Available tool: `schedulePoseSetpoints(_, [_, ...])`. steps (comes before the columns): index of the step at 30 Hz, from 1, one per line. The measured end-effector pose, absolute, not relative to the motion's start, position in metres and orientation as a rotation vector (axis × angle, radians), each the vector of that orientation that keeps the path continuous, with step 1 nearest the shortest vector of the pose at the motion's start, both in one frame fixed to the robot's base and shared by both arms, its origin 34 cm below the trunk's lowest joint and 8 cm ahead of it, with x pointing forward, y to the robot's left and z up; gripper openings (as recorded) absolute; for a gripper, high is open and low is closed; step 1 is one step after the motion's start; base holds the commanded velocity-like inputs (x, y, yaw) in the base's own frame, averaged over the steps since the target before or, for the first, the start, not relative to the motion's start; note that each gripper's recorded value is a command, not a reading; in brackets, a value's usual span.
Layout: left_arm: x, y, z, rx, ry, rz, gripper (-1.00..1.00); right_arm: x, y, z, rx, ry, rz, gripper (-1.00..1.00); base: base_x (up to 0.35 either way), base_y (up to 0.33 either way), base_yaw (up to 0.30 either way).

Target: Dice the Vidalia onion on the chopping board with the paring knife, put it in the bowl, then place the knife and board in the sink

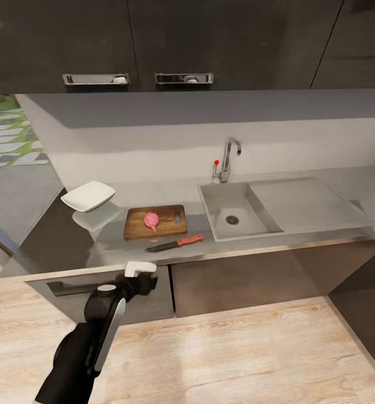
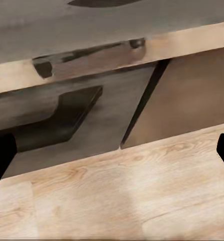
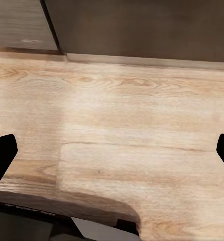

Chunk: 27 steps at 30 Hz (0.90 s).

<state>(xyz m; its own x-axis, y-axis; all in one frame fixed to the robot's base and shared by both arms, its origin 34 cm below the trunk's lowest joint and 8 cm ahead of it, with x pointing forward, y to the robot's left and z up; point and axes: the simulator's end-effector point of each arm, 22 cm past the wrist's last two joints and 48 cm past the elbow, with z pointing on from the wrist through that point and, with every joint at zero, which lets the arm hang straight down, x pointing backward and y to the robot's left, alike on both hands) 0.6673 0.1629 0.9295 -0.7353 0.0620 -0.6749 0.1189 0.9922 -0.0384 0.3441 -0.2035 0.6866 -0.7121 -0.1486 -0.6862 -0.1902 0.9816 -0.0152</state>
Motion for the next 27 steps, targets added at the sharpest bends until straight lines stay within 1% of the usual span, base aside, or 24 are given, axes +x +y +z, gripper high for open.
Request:
schedulePoseSetpoints(8, [0.598, 0.158, 0.881, 0.079, 2.334, -0.138, 1.00, 0.344, -0.204, 0.687, -0.234, 2.373, 0.072, 1.00, 0.000, 0.000, 0.000])
schedulePoseSetpoints(22, [0.425, 0.179, 0.845, 0.027, 2.203, -0.137, 1.00, 0.362, -0.203, 0.701, -0.225, 2.303, 0.071, 1.00, 0.000, 0.000, 0.000])
schedulePoseSetpoints(27, [0.387, 0.187, 0.822, 0.052, 2.247, -0.124, 1.00, 0.372, -0.201, 0.711, -0.218, 2.251, 0.075, 1.00, 0.000, 0.000, 0.000])
